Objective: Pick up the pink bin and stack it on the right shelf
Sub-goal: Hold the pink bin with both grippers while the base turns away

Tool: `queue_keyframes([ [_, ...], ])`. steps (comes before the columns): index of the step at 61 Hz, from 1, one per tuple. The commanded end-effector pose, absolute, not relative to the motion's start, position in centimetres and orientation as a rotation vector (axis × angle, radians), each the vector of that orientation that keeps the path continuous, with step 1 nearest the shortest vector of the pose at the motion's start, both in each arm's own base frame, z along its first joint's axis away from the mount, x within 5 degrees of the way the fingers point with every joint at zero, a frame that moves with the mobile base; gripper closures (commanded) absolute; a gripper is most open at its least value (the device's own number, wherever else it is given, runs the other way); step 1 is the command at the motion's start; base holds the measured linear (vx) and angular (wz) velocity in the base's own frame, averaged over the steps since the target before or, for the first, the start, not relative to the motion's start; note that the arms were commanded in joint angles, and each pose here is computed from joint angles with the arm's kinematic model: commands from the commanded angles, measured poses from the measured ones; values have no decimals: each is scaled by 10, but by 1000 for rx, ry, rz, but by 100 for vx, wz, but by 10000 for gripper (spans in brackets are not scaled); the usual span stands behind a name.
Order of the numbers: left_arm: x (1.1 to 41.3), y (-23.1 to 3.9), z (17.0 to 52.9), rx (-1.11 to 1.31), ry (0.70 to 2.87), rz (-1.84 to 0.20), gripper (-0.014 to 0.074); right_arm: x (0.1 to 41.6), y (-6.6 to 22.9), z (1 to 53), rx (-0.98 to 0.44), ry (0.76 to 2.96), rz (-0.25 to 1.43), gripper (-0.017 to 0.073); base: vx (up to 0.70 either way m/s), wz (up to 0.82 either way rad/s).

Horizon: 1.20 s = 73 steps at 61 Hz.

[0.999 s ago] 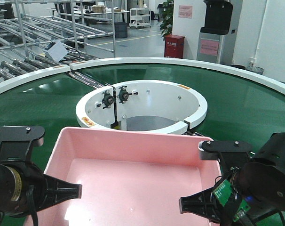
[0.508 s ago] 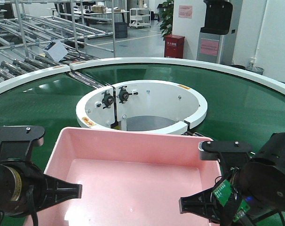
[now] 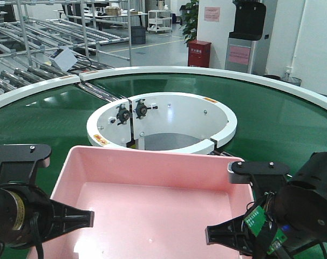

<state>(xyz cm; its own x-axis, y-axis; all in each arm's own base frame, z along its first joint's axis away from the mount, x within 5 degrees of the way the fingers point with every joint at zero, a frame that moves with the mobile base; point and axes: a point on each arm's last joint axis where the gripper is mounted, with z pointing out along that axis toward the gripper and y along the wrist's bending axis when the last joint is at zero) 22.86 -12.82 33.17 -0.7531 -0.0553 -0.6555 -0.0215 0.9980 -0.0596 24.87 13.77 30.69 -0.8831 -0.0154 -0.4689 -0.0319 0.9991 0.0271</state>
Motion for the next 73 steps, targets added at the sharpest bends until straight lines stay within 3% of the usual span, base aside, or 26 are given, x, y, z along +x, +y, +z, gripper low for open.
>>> queue_keyframes([
  [1,227,-121,355,-37,2298,-61,579,248,126,324,-64,2584,-46,496,-2,-3],
  [29,227,-121,355,-36,2298,-62,579,248,126,324,-65,2582,-45,496,-7,-24],
  [73,228,-121,355,-36,2297,-63,579,248,126,324,-64,2584,-47,496,-14,-58],
])
